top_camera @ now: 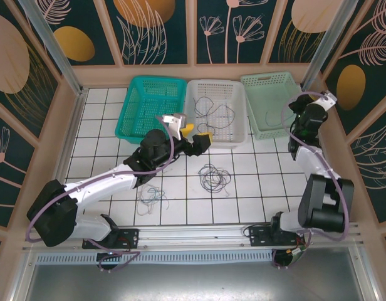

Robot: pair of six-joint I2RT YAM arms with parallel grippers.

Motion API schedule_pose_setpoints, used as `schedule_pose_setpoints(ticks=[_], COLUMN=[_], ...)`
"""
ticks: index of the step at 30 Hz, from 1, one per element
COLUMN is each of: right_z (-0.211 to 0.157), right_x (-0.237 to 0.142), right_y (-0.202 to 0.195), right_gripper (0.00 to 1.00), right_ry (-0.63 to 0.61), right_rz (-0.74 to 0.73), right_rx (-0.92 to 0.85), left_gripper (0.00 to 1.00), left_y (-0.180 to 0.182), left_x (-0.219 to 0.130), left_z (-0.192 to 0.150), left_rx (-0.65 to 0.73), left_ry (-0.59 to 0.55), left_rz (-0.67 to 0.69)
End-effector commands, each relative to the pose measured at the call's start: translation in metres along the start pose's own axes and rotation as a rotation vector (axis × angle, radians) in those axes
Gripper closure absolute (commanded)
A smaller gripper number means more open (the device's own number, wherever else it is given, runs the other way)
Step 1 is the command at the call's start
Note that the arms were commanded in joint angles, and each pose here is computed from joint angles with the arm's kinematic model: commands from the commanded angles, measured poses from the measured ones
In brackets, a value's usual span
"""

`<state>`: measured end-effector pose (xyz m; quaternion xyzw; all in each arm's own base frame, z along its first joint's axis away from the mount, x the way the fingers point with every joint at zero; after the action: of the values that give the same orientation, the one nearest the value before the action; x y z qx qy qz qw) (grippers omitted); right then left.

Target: Untangle the cables

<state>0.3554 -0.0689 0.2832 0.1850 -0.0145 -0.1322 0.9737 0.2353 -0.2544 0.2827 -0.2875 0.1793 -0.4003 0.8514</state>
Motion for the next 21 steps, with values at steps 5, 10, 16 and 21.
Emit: schedule_pose_setpoints(ticks=[5, 10, 16, 21], right_z=[-0.008, -0.039, -0.073, -0.08], right_x=[0.044, 0.064, 0.084, 0.084], right_y=[0.01, -0.003, -0.027, -0.04], right_gripper=[1.0, 1.0, 0.93, 0.67], right_ry=[0.173, 0.402, 0.646, 0.718], right_rz=[0.158, 0.164, 0.129, 0.093], right_rx=[-0.071, -0.057, -0.013, 0.012], left_gripper=[0.01, 0.01, 0.01, 0.02], left_y=[0.01, 0.013, 0.018, 0.023], left_x=[0.001, 0.0, -0.001, -0.002], left_z=[-0.008, -0.011, -0.015, -0.02], left_rx=[0.008, 0.006, 0.004, -0.012], left_ry=[0.017, 0.024, 0.043, 0.068], left_rz=[0.048, 0.067, 0.092, 0.135])
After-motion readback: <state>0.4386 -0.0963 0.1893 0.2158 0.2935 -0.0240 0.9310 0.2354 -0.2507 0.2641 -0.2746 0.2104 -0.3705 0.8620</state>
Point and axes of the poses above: each hand's point on the last joint's axis, 136 mm out from that joint toward the fingers, its own x axis out along the fingers, its own y axis along the line the jaws close on, z = x × y, the point moved 10 cm from there along -x, back along the fingers, and after that the axes turned 10 degrees about -x, right-handed, at the moved point
